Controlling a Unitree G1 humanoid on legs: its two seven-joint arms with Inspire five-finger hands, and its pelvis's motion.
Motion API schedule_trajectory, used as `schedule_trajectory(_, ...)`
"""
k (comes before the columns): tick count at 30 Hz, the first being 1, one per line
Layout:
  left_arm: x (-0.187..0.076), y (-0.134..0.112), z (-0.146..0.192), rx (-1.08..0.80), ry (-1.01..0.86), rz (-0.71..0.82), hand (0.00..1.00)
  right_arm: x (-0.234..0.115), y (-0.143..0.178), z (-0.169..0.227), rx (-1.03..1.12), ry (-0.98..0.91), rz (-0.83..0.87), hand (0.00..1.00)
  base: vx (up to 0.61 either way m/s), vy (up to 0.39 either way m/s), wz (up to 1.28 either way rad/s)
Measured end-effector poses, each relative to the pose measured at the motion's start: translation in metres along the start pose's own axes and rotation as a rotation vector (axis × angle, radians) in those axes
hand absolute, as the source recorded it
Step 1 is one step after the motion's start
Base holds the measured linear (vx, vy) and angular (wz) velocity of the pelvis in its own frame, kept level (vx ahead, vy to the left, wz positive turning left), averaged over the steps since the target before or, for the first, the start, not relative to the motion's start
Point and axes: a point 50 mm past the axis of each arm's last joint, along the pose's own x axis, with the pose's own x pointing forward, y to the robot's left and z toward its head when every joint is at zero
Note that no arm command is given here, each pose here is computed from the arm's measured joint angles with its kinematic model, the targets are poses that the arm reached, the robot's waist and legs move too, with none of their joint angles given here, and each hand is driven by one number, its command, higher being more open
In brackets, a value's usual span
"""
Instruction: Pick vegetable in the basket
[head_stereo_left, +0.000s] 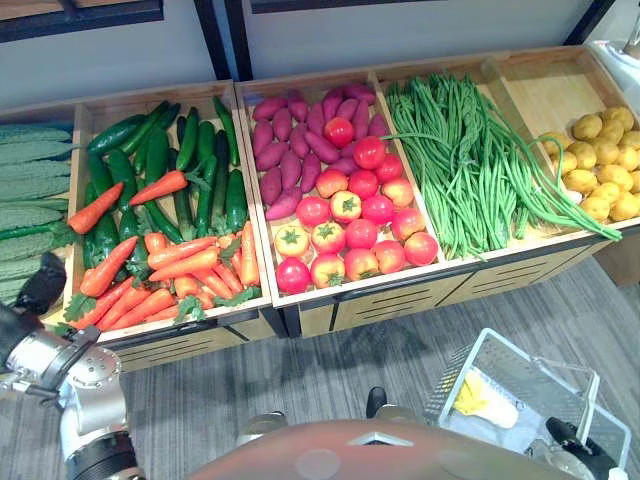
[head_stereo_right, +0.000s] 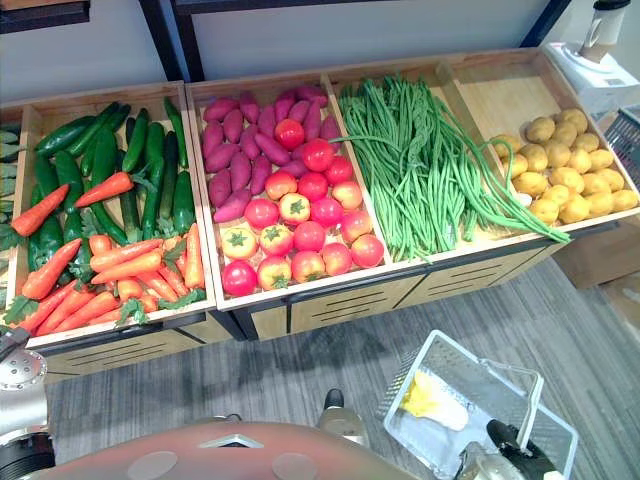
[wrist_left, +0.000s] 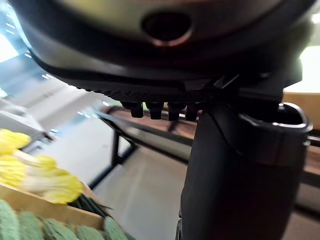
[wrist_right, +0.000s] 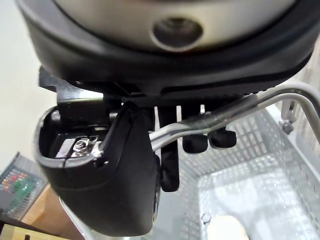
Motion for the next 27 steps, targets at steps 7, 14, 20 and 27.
schedule_trajectory(7,-0.001,-0.023,0.026,0.120,-0.507,-0.533,1.00,0.010,-0.004,0.030,-0.003,-0.084,0.003,0.00,0.01,0.010,0.00)
schedule_trajectory(14,-0.023,-0.032,0.024,0.205,-0.655,-0.906,1.00,0.014,-0.010,0.037,-0.026,-0.118,-0.001,0.00,0.00,0.009,-0.03)
schedule_trajectory(20,-0.033,-0.036,0.020,0.241,-0.674,-1.031,1.00,0.015,-0.017,0.044,-0.078,-0.166,-0.008,0.00,-0.02,0.001,-0.04)
schedule_trajectory(27,-0.035,-0.044,0.009,0.281,-0.628,-1.076,1.00,0.015,-0.022,0.048,-0.108,-0.201,0.000,0.00,-0.01,-0.005,-0.03)
